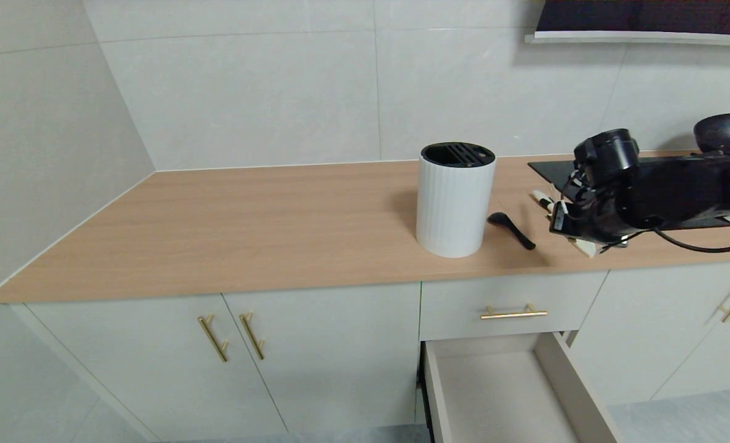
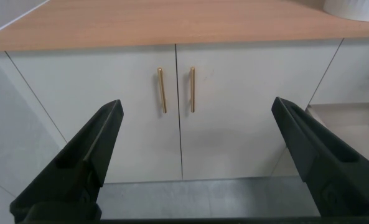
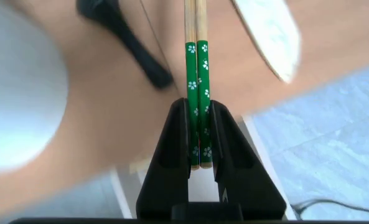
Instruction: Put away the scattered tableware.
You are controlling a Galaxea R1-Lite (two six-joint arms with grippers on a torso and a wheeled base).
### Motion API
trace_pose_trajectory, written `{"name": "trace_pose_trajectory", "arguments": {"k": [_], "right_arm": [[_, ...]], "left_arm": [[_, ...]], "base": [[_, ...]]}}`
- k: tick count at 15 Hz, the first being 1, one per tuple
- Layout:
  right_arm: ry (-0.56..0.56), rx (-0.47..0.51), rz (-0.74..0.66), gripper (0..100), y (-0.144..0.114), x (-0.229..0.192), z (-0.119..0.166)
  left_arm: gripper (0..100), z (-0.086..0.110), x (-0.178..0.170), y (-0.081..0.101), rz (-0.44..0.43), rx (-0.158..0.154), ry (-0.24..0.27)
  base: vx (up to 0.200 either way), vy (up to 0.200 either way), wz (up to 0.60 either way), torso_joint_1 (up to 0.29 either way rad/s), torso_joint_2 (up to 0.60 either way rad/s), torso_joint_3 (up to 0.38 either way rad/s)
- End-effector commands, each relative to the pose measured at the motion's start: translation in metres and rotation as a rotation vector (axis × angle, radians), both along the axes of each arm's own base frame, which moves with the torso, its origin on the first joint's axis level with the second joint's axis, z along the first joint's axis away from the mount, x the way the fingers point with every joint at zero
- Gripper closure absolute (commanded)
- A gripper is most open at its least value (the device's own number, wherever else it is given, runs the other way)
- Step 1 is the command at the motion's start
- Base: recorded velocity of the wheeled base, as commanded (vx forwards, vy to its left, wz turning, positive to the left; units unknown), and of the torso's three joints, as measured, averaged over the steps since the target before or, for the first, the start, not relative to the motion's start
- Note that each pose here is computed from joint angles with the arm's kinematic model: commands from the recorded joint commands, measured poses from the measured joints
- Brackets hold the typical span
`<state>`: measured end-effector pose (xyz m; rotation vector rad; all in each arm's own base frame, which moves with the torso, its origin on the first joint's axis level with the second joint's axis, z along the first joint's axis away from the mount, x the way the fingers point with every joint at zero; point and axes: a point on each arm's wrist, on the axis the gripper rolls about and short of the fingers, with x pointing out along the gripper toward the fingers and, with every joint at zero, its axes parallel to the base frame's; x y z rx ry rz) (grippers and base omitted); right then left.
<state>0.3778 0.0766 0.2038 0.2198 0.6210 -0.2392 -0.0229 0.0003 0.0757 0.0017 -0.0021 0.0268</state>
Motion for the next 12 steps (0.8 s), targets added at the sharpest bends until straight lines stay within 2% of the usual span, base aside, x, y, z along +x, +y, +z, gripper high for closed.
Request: {"name": "trace_pose_trajectory", "arguments": {"k": [1, 3, 4, 7, 9, 12], "right_arm": [[-0.042, 0.07, 0.082, 100, -0.014, -0.071, 0.036], [-0.03, 0.159, 0.21, 100, -0.025, -0.122, 0.043], [-0.016, 0.161, 0.255, 100, -0.028, -0.141, 0.043], [0.017, 0.091, 0.353, 100, -0.033, -0.179, 0.033], [0.029, 0.011, 0.51, 100, -0.035, -0.197, 0.021], [0.034, 0.007, 0.607, 100, -0.036, -0.207, 0.015]], "left_arm": [[0, 0.0, 0.0, 0.0, 0.001, 0.0, 0.001], [0, 0.0, 0.0, 0.0, 0.001, 0.0, 0.001], [0, 0.0, 0.0, 0.0, 0.001, 0.0, 0.001], [0, 0.0, 0.0, 0.0, 0.001, 0.0, 0.001], [0, 0.0, 0.0, 0.0, 0.001, 0.0, 0.001], [0, 0.0, 0.0, 0.0, 0.001, 0.0, 0.001]], "base": [[0.0, 0.0, 0.0, 0.0, 0.0, 0.0], [0.0, 0.0, 0.0, 0.0, 0.0, 0.0], [0.0, 0.0, 0.0, 0.0, 0.0, 0.0], [0.0, 0.0, 0.0, 0.0, 0.0, 0.0], [0.0, 0.0, 0.0, 0.0, 0.0, 0.0], [0.0, 0.0, 0.0, 0.0, 0.0, 0.0]]}}
